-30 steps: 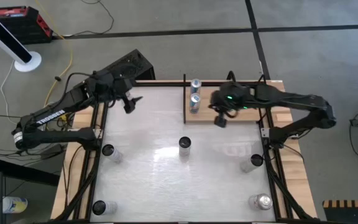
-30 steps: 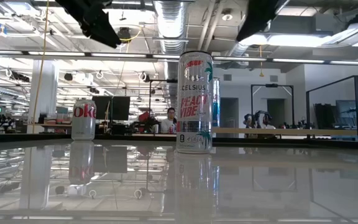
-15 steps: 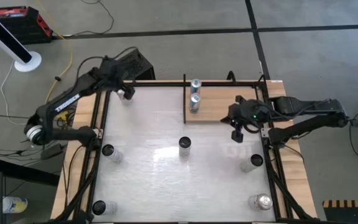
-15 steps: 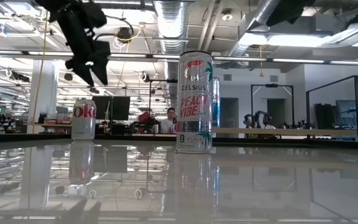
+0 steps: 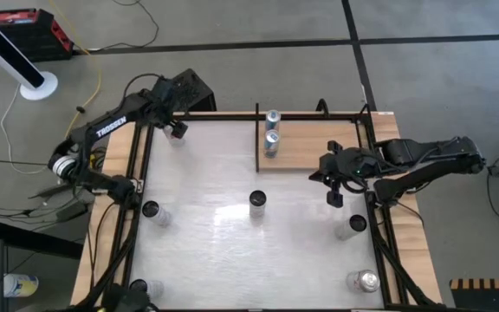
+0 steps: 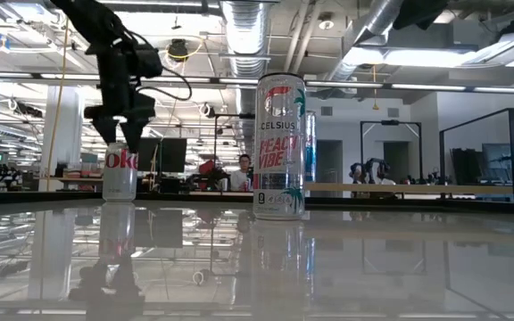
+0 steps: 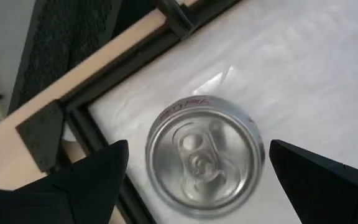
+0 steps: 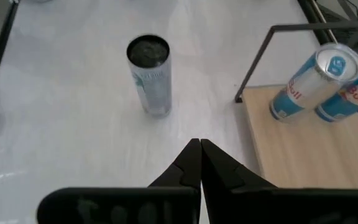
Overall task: Place canned beverage on shelf
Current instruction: Put the top red-silver soda can
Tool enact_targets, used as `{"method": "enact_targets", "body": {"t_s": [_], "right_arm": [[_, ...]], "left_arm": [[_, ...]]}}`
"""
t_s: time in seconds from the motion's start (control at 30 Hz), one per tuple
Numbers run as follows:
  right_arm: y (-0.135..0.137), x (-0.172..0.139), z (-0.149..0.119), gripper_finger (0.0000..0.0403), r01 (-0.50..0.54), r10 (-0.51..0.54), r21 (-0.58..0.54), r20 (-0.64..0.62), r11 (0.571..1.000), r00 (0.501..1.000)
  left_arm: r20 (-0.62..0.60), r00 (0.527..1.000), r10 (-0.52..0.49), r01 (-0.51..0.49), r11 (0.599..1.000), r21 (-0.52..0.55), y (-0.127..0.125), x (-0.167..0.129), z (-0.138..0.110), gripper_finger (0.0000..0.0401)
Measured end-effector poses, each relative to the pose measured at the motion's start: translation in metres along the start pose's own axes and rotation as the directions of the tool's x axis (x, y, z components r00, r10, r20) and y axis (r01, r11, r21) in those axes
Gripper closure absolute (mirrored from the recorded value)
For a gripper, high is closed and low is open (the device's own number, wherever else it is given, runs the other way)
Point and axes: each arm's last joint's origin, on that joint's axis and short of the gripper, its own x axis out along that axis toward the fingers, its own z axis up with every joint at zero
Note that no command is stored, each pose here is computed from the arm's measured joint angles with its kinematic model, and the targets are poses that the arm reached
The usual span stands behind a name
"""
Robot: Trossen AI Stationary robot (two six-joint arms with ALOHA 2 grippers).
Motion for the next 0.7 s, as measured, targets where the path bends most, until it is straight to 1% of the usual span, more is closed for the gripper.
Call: {"method": "enact_targets", "body": {"t_s": [0.13, 0.23, 0.4, 0.5, 0.63, 0.7], "right_arm": [[-0.001, 0.000, -0.005, 0.0375, 0.010, -0.010, -0.008, -0.048, 1.000, 0.999], [-0.001, 0.000, -0.006, 0.0375, 0.012, -0.012, -0.008, -0.064, 1.000, 0.998], [-0.002, -0.002, -0.008, 0.0374, 0.014, -0.015, -0.010, -0.076, 1.000, 0.997], [-0.002, -0.004, -0.009, 0.0374, 0.013, -0.014, -0.008, -0.073, 1.000, 0.997], [-0.003, -0.007, -0.009, 0.0374, 0.011, -0.011, -0.004, -0.056, 1.000, 0.998], [-0.004, -0.008, -0.009, 0.0374, 0.011, -0.011, -0.004, -0.057, 1.000, 0.998]], "left_arm": [[-0.041, 0.998, -0.037, 0.037, 0.999, 0.013, -0.003, 0.015, 0.002, 0.0026], [-0.046, 0.999, -0.006, 0.007, 1.000, 0.019, -0.004, 0.017, 0.004, 0.0026], [-0.058, 0.998, -0.004, 0.006, 0.999, 0.035, -0.004, 0.017, 0.003, 0.0035], [-0.078, 0.997, -0.003, 0.007, 0.998, 0.061, -0.004, 0.016, 0.001, 0.0062], [-0.081, 0.997, -0.001, 0.008, 0.996, 0.092, -0.004, 0.016, 0.001, 0.0116], [-0.079, 0.997, 0.000, 0.008, 0.994, 0.107, -0.004, 0.016, 0.002, 0.0123]]}}
